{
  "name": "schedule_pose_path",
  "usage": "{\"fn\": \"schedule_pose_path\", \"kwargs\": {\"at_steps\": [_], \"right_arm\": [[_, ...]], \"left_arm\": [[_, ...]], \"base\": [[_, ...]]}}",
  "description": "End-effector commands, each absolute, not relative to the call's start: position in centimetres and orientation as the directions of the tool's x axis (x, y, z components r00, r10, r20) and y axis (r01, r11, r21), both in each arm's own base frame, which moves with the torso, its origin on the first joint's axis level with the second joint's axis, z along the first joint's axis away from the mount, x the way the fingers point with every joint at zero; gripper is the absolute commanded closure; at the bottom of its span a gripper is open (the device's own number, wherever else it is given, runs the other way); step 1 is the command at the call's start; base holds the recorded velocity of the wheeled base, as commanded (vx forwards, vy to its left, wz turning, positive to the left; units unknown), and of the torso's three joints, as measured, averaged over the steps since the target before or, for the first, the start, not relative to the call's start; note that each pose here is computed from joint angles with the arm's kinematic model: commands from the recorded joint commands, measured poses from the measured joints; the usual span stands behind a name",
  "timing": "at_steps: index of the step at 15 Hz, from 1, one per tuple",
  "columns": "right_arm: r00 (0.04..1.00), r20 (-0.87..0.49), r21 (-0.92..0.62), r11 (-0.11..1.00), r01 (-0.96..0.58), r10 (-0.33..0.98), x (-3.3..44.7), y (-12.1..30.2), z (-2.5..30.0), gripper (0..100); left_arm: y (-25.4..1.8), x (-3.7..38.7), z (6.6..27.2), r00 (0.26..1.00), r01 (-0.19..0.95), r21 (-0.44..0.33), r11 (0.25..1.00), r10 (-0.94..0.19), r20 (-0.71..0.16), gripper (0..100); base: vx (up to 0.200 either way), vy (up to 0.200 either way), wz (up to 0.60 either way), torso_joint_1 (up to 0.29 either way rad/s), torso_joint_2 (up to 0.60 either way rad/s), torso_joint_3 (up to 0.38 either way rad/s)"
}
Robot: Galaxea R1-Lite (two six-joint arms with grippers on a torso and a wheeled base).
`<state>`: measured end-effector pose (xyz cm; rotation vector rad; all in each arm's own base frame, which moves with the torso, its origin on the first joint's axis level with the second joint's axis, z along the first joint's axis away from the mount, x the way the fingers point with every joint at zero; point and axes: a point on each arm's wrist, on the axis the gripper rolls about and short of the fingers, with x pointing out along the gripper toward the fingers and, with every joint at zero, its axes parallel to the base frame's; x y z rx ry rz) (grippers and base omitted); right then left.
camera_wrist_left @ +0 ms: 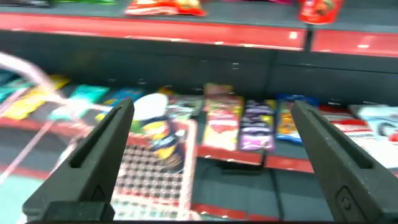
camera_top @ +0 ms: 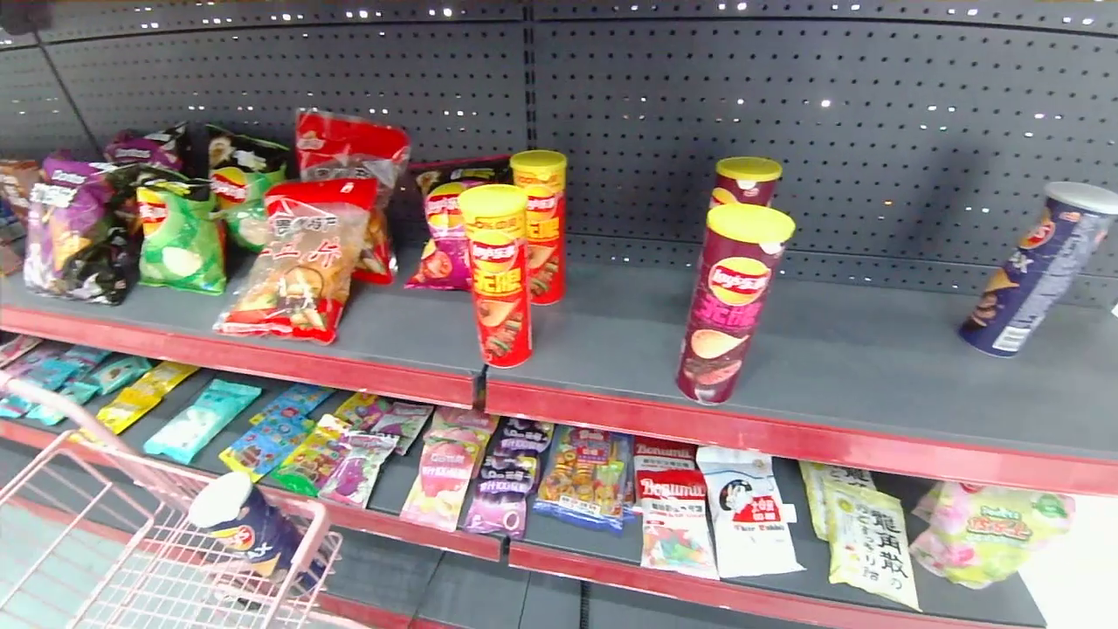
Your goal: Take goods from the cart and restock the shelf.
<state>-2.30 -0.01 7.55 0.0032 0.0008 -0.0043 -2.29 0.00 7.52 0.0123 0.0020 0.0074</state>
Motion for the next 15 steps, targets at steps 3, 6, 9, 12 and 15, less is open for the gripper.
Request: {"fn": "schedule_pose_path", "kwargs": {"at_steps": [3,6,9,12,15], "right_arm": [[1.0,-0.002,0.003,1.0,0.006,-0.006,-2.29,-0.01,7.56,0],[1.0,-0.002,0.003,1.0,0.005,-0.005,-2.29,-0.01,7.56,0],[1.0,-0.002,0.005,1.0,0.005,-0.005,-2.29,-0.01,7.56,0],[1.0,-0.002,0.006,1.0,0.006,-0.006,-2.29,-0.01,7.56,0],[1.0,-0.002,0.006,1.0,0.006,-0.006,-2.29,-0.01,7.56,0]], "left_arm": [[0.0,-2.28,7.53,1.0,-0.008,0.012,1.0,0.008,-0.002,0],[0.0,-2.28,7.52,1.0,-0.008,0.012,1.0,0.008,-0.003,0],[0.0,-2.28,7.52,1.0,-0.008,0.012,1.0,0.008,-0.003,0],[0.0,-2.28,7.53,1.0,-0.008,0.012,1.0,0.008,-0.002,0],[0.0,-2.28,7.52,1.0,-0.008,0.012,1.0,0.008,-0.003,0]], "base": [[0.0,0.0,0.6,-0.001,0.0,0.001],[0.0,0.0,0.6,0.004,0.0,0.002],[0.0,0.0,0.6,0.002,0.0,0.002],[0.0,0.0,0.0,0.0,0.0,0.0],[0.0,0.0,0.0,-0.116,0.31,0.173]]}}
